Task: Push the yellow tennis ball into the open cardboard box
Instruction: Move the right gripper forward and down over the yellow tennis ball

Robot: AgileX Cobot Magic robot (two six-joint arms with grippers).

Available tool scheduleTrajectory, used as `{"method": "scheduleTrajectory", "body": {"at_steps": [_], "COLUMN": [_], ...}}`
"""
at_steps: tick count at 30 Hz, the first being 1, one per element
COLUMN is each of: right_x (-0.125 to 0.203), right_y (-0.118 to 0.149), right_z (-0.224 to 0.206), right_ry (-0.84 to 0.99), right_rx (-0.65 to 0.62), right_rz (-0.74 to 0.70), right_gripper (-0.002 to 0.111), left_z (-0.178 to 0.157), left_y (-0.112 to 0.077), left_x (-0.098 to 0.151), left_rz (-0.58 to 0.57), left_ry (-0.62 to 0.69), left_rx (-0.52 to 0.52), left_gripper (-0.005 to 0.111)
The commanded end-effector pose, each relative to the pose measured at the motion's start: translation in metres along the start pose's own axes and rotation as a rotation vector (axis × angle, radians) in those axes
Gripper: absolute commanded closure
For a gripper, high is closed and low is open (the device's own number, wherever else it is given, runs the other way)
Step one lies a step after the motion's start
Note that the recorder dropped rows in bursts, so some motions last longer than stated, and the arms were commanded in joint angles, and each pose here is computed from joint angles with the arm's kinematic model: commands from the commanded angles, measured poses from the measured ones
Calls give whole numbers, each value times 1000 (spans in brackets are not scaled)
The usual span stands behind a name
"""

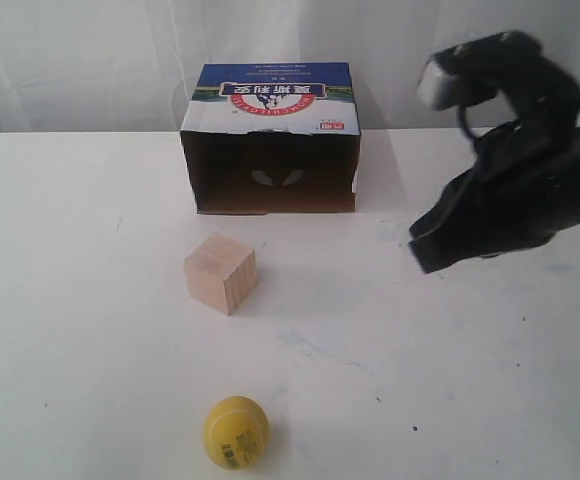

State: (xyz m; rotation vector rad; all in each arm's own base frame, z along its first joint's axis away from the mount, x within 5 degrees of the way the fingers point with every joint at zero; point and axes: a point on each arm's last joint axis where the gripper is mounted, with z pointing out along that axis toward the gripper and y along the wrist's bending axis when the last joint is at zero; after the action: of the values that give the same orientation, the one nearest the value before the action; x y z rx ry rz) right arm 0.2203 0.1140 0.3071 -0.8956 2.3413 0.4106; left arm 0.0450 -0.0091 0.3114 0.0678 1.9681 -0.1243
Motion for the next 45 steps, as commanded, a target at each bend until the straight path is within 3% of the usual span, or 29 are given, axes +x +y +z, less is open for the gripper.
{"method": "scheduleTrajectory", "body": {"at_steps": [1, 4, 7, 12, 33, 45], "right_x": [-8, -11, -13, -12, 4, 14], "right_y": [25, 49, 72, 88, 123, 122], "right_z": [36, 45, 53, 63, 109, 143], "right_ry": [43, 33, 24, 29, 164, 224], "right_rx": [-87, -132, -186, -217, -306, -286], "right_rz": [-127, -205, -245, -272, -294, -282], "right_gripper": [108, 108, 108, 108, 108, 108], "left_z": [19, 47, 73, 82, 84, 84], "left_y": [6, 10, 14, 15, 16, 16], "left_x": [8, 31, 75, 100, 112, 112], "left_rz": [41, 22, -80, -117, -117, -117], "left_ry": [-71, -143, -76, -80, -23, -23], "left_rx": [-41, -53, -58, -62, -66, -66], "left_gripper": [107, 107, 107, 107, 107, 107]}}
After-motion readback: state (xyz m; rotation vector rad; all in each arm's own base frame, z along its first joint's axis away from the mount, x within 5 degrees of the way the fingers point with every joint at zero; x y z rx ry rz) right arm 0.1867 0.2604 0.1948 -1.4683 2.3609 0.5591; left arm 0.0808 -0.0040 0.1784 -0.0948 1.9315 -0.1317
